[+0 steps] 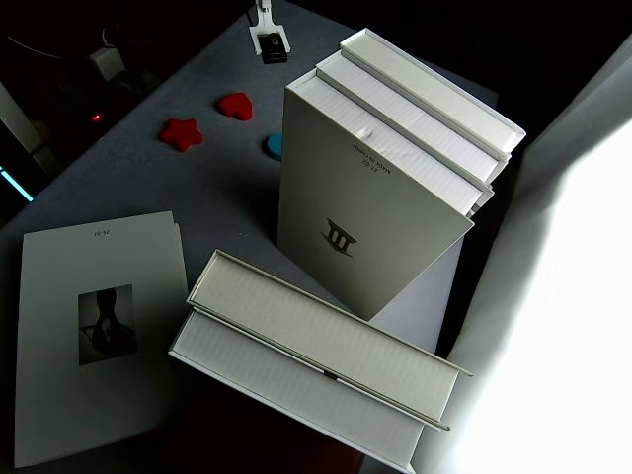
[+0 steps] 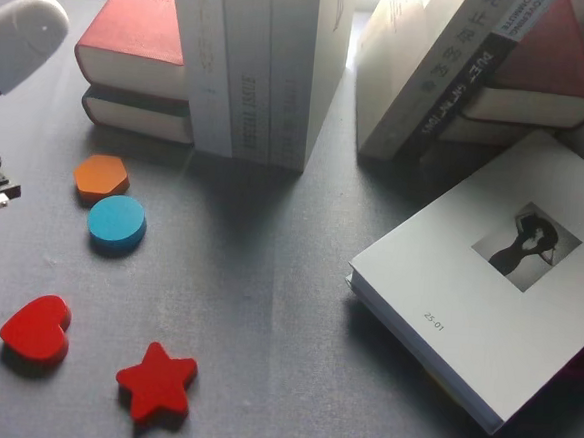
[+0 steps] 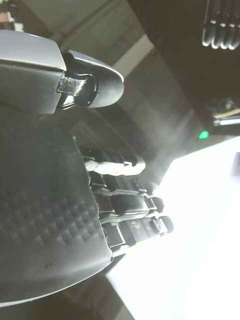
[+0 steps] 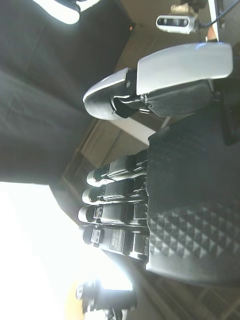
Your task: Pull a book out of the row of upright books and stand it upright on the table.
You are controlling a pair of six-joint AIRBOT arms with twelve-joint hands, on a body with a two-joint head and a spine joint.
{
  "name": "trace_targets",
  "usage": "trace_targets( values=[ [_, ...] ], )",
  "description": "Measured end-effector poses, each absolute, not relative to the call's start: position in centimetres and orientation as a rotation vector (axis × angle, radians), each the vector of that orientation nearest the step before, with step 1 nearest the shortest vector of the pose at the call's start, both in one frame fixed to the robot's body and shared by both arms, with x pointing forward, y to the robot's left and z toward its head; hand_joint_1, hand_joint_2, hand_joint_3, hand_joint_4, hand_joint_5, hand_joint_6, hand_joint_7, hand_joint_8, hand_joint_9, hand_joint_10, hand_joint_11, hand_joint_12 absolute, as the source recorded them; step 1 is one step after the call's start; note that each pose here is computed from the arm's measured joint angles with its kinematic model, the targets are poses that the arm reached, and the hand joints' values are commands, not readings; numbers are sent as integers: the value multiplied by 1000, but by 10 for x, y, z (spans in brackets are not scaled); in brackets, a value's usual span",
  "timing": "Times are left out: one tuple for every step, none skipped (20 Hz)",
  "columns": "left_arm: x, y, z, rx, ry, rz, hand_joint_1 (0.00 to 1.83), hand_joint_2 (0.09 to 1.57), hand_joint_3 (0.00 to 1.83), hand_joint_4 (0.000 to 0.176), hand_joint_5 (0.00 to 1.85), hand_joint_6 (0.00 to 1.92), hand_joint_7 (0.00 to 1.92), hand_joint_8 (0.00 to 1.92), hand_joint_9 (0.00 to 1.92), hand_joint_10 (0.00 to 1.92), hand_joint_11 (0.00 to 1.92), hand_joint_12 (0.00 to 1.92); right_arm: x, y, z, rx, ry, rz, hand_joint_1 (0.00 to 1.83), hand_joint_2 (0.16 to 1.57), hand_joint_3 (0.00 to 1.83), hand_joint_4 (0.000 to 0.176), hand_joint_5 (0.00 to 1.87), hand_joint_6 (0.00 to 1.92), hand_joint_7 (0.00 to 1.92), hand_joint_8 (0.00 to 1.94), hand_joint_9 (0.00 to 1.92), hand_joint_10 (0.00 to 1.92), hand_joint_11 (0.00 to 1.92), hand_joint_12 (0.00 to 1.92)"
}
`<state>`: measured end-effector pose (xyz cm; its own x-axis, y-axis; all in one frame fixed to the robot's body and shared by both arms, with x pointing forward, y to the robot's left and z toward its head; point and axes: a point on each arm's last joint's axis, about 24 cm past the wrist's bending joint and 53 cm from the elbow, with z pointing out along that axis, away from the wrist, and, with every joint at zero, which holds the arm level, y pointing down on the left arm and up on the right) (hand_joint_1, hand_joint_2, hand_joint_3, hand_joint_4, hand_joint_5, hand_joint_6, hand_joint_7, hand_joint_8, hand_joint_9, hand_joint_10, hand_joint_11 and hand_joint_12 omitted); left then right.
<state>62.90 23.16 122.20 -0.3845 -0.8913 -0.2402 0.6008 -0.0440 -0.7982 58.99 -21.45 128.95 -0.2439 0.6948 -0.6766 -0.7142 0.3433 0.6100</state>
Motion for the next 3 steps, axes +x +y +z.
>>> trace_targets(
  values=[
    [629,231,1222,-391,1061,-1680,164,1387,10,118,0,0,0,0,0,0,0,0,589,-215,1289,-18,1247,1324,369,1292,0,0,0,0,0,0,0,0,0,26],
    [629,231,1221,-389,1065,-1680,150,1390,10,99,0,0,0,0,0,0,0,0,588,-214,1289,-20,1243,1326,406,1285,0,0,0,0,0,0,0,0,0,4],
    [629,231,1221,-389,1065,-1680,150,1390,10,99,0,0,0,0,0,0,0,0,587,-214,1290,-21,1240,1329,406,1285,0,0,0,0,0,0,0,0,0,4]
  ],
)
